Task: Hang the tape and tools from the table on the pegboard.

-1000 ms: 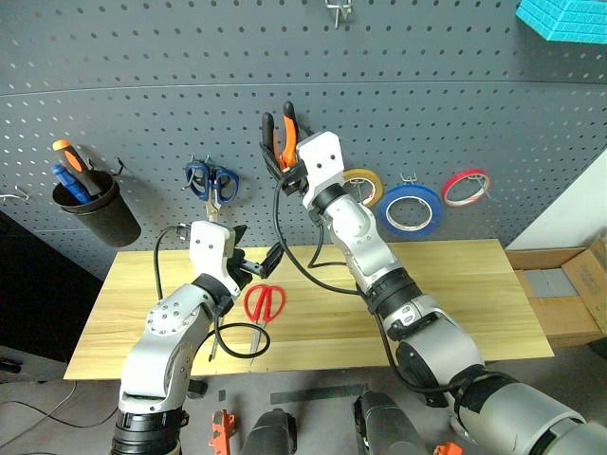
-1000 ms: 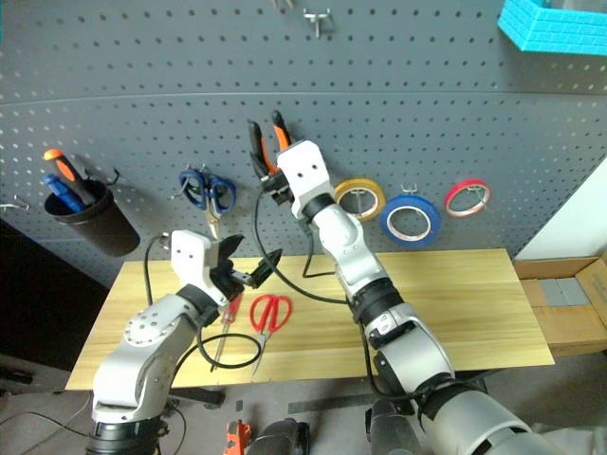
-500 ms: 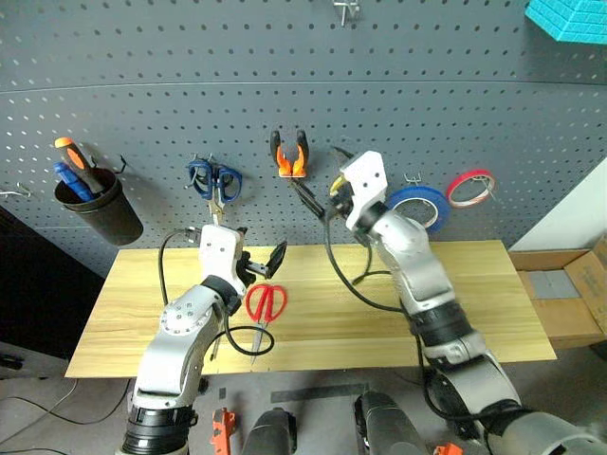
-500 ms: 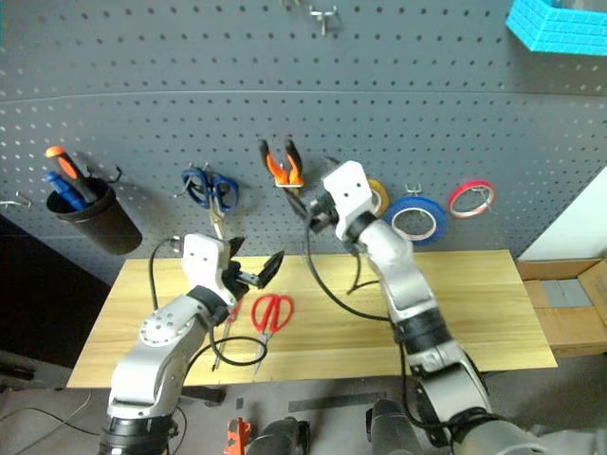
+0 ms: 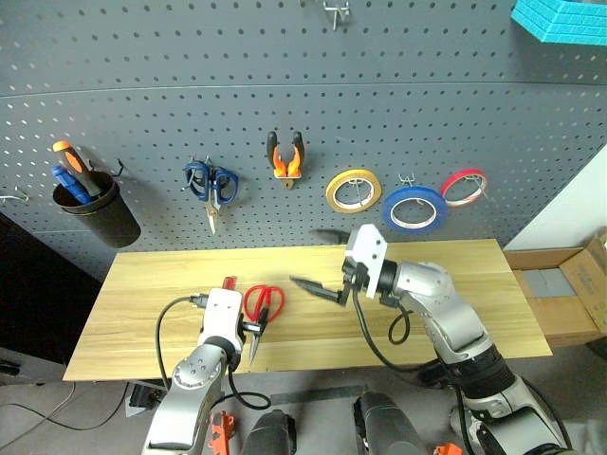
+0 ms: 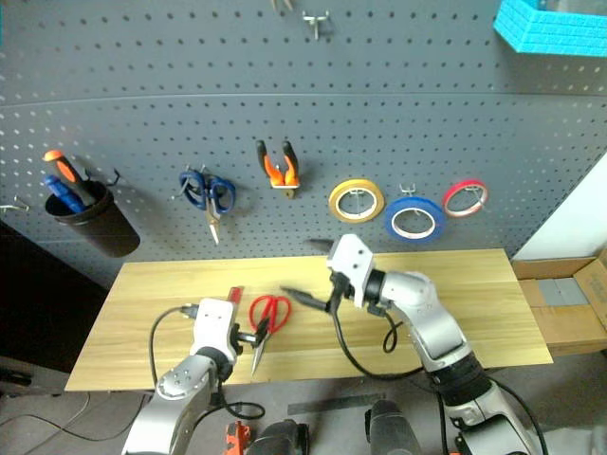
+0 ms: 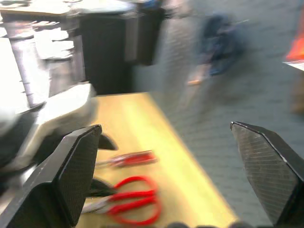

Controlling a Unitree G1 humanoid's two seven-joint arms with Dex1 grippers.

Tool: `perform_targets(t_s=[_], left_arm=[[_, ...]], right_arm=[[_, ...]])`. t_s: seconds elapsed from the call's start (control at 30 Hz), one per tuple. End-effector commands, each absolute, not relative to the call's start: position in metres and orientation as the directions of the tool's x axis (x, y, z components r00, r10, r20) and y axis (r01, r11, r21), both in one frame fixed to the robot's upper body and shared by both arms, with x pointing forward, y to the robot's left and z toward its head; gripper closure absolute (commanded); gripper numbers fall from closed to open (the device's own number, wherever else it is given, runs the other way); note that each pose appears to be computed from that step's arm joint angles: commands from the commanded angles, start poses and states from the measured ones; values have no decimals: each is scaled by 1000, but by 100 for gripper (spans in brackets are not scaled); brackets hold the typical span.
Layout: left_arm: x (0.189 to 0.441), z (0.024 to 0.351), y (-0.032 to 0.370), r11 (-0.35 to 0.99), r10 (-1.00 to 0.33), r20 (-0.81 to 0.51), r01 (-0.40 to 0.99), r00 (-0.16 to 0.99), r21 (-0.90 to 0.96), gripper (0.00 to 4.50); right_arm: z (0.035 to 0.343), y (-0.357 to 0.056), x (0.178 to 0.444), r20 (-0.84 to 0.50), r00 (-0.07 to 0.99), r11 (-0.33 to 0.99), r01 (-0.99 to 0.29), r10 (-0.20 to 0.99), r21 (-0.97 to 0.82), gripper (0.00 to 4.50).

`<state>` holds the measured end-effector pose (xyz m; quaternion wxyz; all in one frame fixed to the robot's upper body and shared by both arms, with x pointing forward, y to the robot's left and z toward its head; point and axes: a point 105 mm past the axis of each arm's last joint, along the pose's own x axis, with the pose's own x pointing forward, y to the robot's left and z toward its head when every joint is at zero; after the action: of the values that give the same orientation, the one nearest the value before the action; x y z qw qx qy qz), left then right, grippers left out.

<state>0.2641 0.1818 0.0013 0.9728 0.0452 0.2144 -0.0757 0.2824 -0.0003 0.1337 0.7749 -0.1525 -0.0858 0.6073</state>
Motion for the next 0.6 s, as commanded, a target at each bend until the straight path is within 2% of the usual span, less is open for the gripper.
perform_targets(t_s=[0.03, 0.37, 0.47, 0.6], left_arm=[[253, -11, 189, 980, -165, -475, 196, 864, 16, 0], [253, -33, 195, 962, -232, -554, 273, 799, -9, 0], [257, -34, 192, 954, -260, -559, 298, 788, -23, 0], [265, -33, 187, 938, -291, -569, 345, 769, -14, 0]], right_arm=[[119, 5, 266, -103, 139, 90, -920, 985, -381, 1], [63, -4, 250, -319, -31, -120, -957, 947, -264, 1], [47, -9, 250, -379, -50, -152, -958, 924, -242, 1], [40, -11, 256, -385, -32, -134, -961, 922, -241, 1]])
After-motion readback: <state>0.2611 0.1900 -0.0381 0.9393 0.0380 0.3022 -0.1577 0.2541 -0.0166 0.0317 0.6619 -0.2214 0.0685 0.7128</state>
